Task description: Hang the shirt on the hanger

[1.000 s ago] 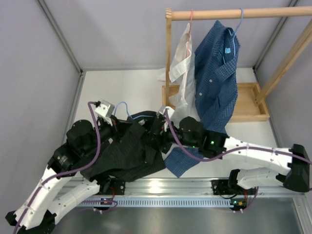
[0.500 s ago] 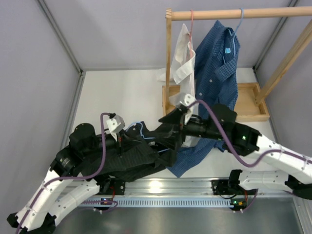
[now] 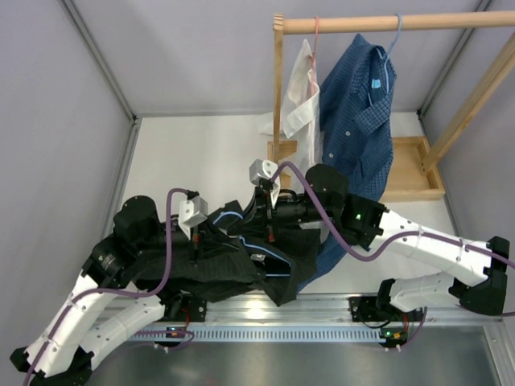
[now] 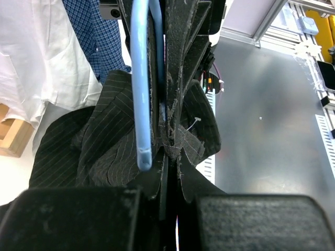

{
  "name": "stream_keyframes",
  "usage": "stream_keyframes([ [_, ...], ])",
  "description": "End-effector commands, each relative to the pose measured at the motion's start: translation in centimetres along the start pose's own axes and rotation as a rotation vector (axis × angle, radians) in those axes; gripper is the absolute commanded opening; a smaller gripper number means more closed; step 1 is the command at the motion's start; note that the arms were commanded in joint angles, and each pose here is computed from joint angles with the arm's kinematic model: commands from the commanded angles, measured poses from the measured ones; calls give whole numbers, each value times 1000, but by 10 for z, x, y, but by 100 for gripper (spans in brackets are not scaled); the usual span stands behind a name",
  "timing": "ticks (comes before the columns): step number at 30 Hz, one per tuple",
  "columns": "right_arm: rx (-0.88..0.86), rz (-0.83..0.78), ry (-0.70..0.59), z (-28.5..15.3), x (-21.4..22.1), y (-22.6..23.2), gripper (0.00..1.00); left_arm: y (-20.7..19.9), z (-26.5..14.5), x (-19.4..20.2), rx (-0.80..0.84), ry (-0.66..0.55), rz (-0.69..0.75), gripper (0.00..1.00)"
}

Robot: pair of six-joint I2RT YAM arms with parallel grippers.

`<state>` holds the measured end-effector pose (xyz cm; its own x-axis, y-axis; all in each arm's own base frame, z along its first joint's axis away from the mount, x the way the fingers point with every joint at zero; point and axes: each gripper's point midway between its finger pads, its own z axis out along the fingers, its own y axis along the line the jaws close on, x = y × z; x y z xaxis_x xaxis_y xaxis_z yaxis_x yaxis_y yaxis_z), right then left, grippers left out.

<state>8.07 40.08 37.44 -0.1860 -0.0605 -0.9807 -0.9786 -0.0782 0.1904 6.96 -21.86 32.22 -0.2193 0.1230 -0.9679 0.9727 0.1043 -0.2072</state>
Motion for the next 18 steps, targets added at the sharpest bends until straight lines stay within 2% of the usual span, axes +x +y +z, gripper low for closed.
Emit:
stream_keyframes([
  [1, -14, -73, -167, -4, -39, 4, 0, -20, -5, -26, 94, -60, 116, 0],
  [3, 10, -69, -177, -6, -39, 0, 0, -13, -8, -29, 27, -50, 104, 0],
  [4, 20, -71, -189, -10, -42, 1, 0, -6, -9, -32, -21, -50, 98, 7],
  [5, 67, -64, -202, -13, -45, -5, 0, 2, -12, -33, -81, -43, 80, 25],
  [6, 97, -53, -191, -16, -41, -9, 0, 22, -21, -48, -232, -72, 84, 46],
  [7, 128, -59, -210, -25, -47, -10, 0, 31, -28, -56, -315, -94, 70, 98],
  [8, 205, -48, -219, -31, -47, -21, 0, 40, -37, -64, -402, -122, 66, 98],
  [9, 248, -34, -209, -37, -44, -26, 0, 56, -57, -79, -555, -176, 73, 98],
  [11, 342, -30, -246, -56, -52, -33, 0, 57, -85, -94, -679, -276, 62, 98],
  [12, 367, -30, -259, -66, -57, -32, 0, 66, -105, -100, -795, -332, 37, 98],
  [15, 428, -38, -254, -81, -63, -34, 0, 60, -138, -101, -898, -419, 38, 98],
  [18, 462, -64, -261, -98, -77, -30, 0, 64, -150, -80, -965, -405, -3, 98],
])
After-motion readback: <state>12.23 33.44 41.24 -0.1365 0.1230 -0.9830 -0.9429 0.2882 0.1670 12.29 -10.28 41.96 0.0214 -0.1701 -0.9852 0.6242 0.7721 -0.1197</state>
